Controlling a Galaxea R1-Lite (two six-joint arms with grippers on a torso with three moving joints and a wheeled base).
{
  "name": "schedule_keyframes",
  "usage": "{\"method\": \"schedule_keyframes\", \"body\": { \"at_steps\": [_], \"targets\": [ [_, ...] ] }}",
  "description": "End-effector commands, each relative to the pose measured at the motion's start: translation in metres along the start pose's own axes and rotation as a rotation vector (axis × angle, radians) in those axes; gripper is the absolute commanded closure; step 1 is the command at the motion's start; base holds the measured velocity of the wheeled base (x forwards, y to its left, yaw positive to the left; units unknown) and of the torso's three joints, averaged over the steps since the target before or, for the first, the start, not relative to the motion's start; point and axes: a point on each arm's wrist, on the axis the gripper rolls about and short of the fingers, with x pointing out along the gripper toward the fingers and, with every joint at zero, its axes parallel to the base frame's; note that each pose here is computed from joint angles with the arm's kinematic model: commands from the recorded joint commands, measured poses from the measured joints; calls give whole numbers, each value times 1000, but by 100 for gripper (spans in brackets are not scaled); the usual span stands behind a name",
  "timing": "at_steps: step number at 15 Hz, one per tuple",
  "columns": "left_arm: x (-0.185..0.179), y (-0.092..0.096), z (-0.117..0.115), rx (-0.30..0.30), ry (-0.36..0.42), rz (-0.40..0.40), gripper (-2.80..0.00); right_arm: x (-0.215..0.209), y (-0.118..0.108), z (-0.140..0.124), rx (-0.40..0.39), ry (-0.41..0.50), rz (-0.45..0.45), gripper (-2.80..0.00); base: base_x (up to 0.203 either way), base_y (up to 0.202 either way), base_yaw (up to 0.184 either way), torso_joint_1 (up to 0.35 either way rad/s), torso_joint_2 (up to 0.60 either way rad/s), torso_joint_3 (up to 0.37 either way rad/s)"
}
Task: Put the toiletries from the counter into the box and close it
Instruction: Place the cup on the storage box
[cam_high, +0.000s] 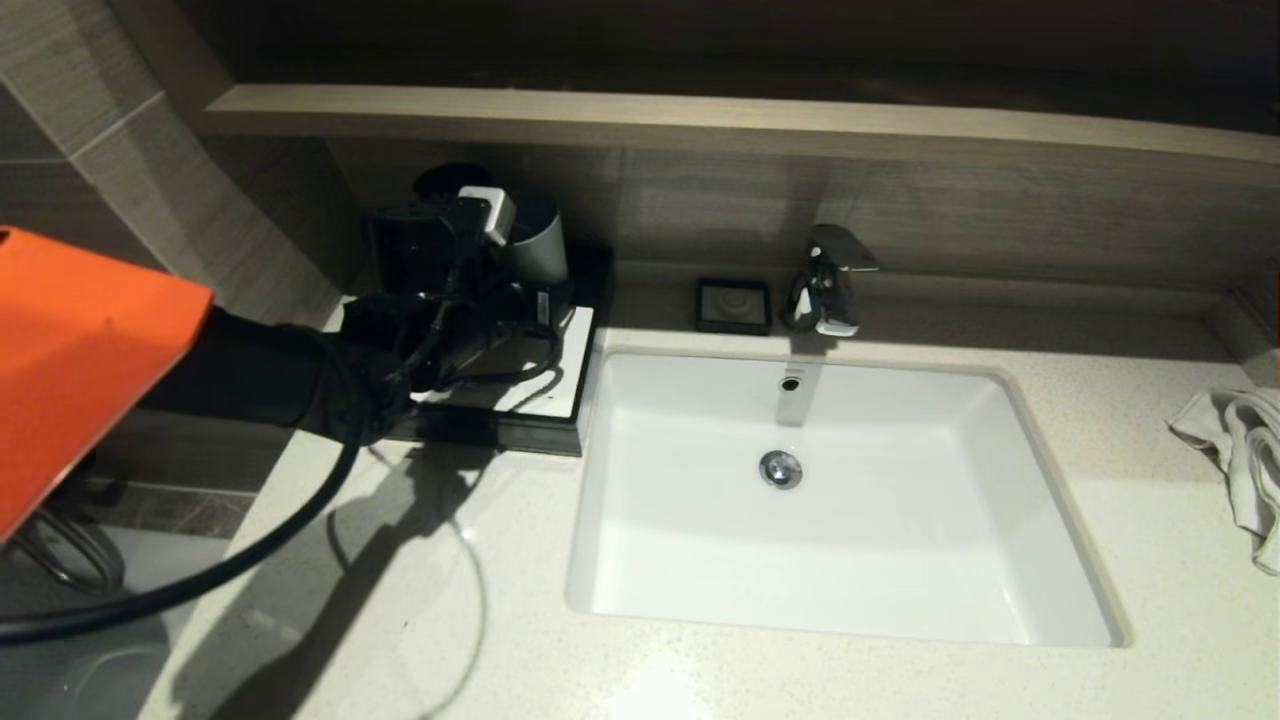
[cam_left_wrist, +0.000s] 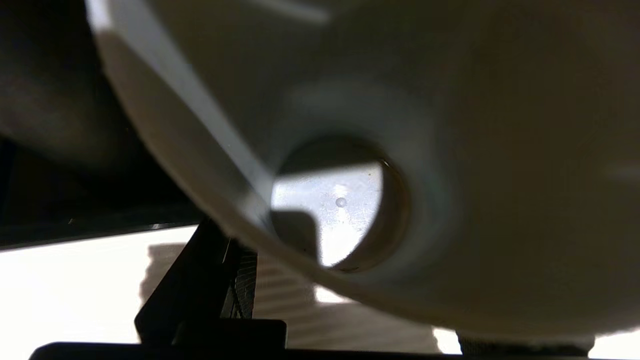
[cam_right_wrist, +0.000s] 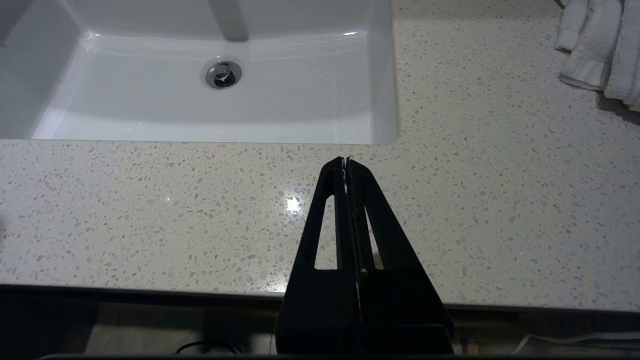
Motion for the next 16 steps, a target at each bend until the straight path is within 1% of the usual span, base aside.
{"method": "schedule_keyframes", "body": {
  "at_steps": [1, 11, 16],
  "targets": [
    [9, -1, -5, 2, 3, 0, 0, 0, 0, 0, 1, 0, 0, 0, 0, 0, 0, 0, 0, 0],
    [27, -1, 5, -1, -23, 2, 0, 0, 0, 0, -1, 0, 0, 0, 0, 0, 0, 0, 0, 0],
    [34, -3, 3, 2, -21, 0, 0, 0, 0, 0, -1, 0, 0, 0, 0, 0, 0, 0, 0, 0]
  ]
}}
